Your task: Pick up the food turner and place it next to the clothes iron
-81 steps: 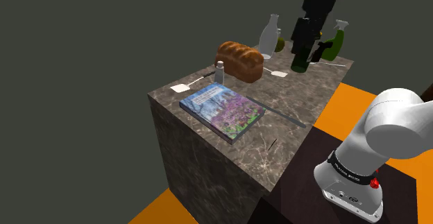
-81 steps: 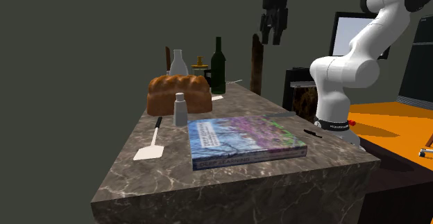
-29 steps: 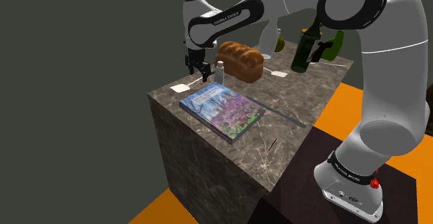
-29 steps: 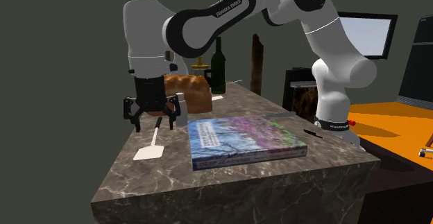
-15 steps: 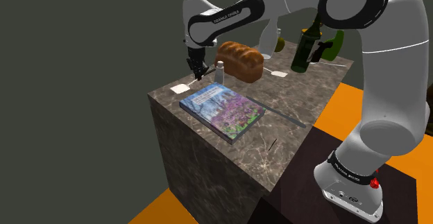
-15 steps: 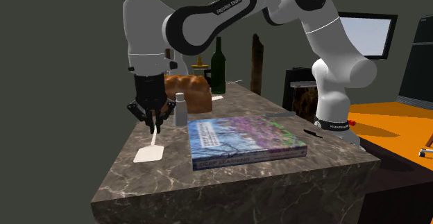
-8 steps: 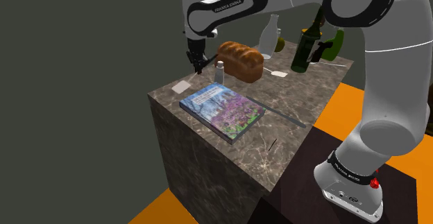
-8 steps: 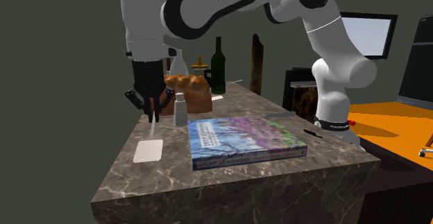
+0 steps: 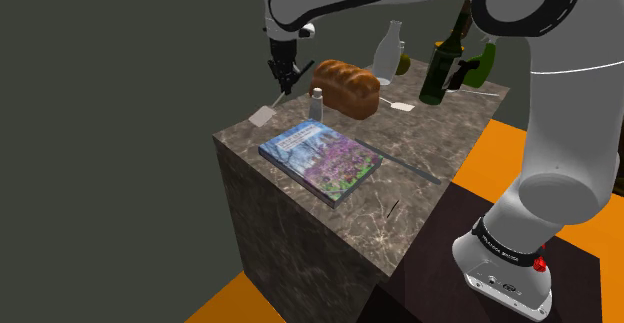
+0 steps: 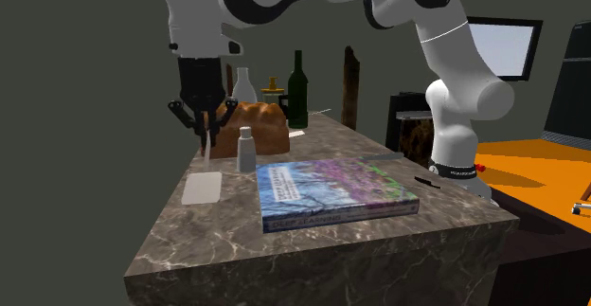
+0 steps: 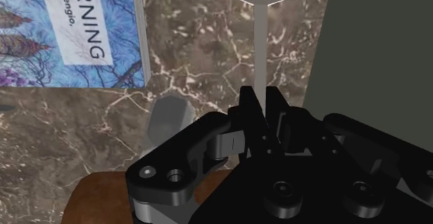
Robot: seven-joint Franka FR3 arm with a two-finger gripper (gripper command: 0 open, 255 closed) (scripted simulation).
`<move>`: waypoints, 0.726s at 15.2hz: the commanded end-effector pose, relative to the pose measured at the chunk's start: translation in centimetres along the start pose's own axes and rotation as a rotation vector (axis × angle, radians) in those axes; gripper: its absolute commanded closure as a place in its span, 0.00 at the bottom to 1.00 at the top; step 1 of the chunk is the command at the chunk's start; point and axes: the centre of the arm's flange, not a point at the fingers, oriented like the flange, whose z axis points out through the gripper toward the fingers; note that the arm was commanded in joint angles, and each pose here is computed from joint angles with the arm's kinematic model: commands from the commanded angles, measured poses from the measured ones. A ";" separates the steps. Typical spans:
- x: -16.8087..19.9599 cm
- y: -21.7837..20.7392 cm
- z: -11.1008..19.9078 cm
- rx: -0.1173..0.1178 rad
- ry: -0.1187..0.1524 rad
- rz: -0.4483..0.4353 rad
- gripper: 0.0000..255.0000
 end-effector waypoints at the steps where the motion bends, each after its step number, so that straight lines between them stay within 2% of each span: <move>1: 0.0 0.0 -0.9 -0.001 0.000 0.000 1.00; 11: 0.3 0.0 -6.2 -0.001 0.000 0.000 1.00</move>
